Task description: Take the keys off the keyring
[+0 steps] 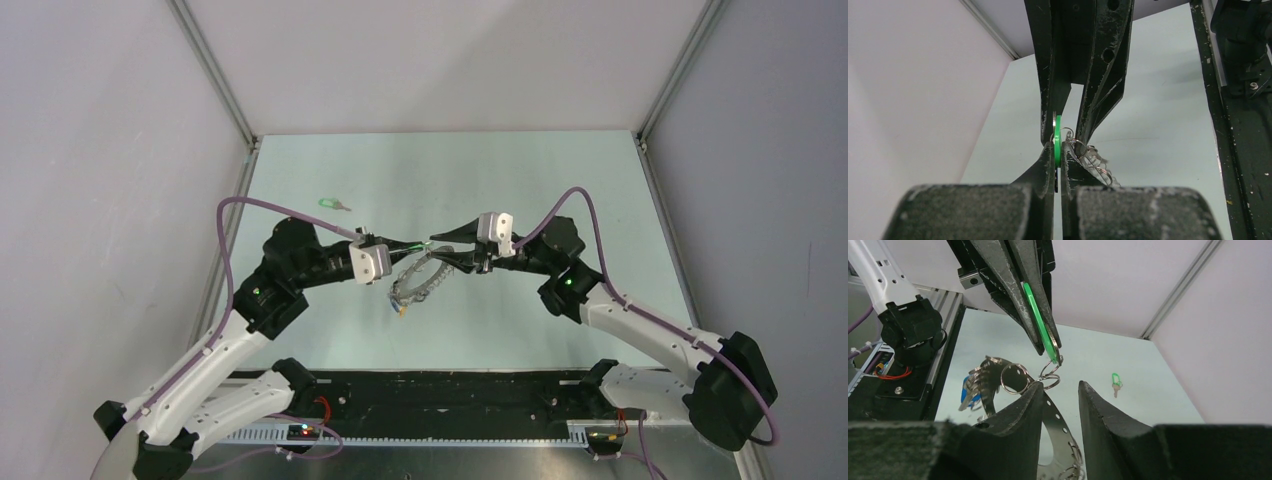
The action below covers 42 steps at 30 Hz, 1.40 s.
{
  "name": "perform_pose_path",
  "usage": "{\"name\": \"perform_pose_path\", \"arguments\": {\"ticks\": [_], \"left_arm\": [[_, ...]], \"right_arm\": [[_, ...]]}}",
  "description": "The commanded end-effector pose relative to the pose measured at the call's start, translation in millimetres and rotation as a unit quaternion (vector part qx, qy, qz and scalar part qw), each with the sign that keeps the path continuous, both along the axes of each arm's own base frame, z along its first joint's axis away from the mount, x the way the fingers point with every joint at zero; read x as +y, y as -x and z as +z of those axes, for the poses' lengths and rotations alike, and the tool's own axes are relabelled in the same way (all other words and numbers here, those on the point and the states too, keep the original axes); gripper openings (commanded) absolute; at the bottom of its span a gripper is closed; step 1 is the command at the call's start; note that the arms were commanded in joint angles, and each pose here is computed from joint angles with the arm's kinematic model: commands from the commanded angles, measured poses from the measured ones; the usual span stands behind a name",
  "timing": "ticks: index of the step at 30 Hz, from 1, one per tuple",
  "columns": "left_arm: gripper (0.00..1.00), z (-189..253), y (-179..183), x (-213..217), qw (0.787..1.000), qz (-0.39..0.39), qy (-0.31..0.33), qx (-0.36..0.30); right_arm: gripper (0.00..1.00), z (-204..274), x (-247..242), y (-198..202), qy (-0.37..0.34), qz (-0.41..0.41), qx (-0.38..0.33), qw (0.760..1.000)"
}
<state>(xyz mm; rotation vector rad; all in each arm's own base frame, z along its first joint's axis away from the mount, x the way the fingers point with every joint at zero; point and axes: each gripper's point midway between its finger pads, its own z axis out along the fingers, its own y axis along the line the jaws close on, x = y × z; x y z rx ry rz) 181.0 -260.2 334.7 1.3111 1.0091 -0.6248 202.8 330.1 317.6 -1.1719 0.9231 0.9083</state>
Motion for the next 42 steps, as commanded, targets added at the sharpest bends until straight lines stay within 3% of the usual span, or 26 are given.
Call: {"name": "perform_pose_path", "arguments": {"ticks": [1, 19, 22, 27, 33, 37, 40, 42], "left_arm": [[0.00, 24, 8, 0, 0.999, -0.018, 0.028, -0.042], [0.00, 21, 11, -4, 0.999, -0.033, 0.025, -0.035], [0.00, 21, 11, -4, 0.998, -0.033, 0.025, -0.036], [0.00, 23, 10, -1, 0.998, -0.024, 0.026, -0.046], [0.00, 21, -2, 4, 0.998, 0.011, 0.023, -0.049], [0.00, 15, -14, 5, 0.998, 0.039, 0.016, -0.041], [0.00, 6, -24, 3, 0.998, 0.055, 0.005, -0.029], [0.00, -4, -32, 2, 0.998, 0.066, -0.006, -0.019]], "right_arm": [[0.36, 25, 4, 5, -0.023, 0.018, -0.034, 0.999], [0.39, 25, 4, 16, -0.024, 0.058, -0.022, 0.998], [0.30, 26, 3, 17, -0.026, 0.063, -0.018, 0.998], [0.00, 25, 0, 13, -0.026, 0.057, -0.003, 0.998], [0.00, 29, -11, -5, -0.039, 0.003, 0.051, 0.998], [0.00, 39, -31, -32, -0.084, -0.061, 0.146, 0.984], [0.00, 55, -59, -51, -0.163, -0.096, 0.193, 0.963], [0.00, 68, -76, -52, -0.226, -0.102, 0.189, 0.950]]}}
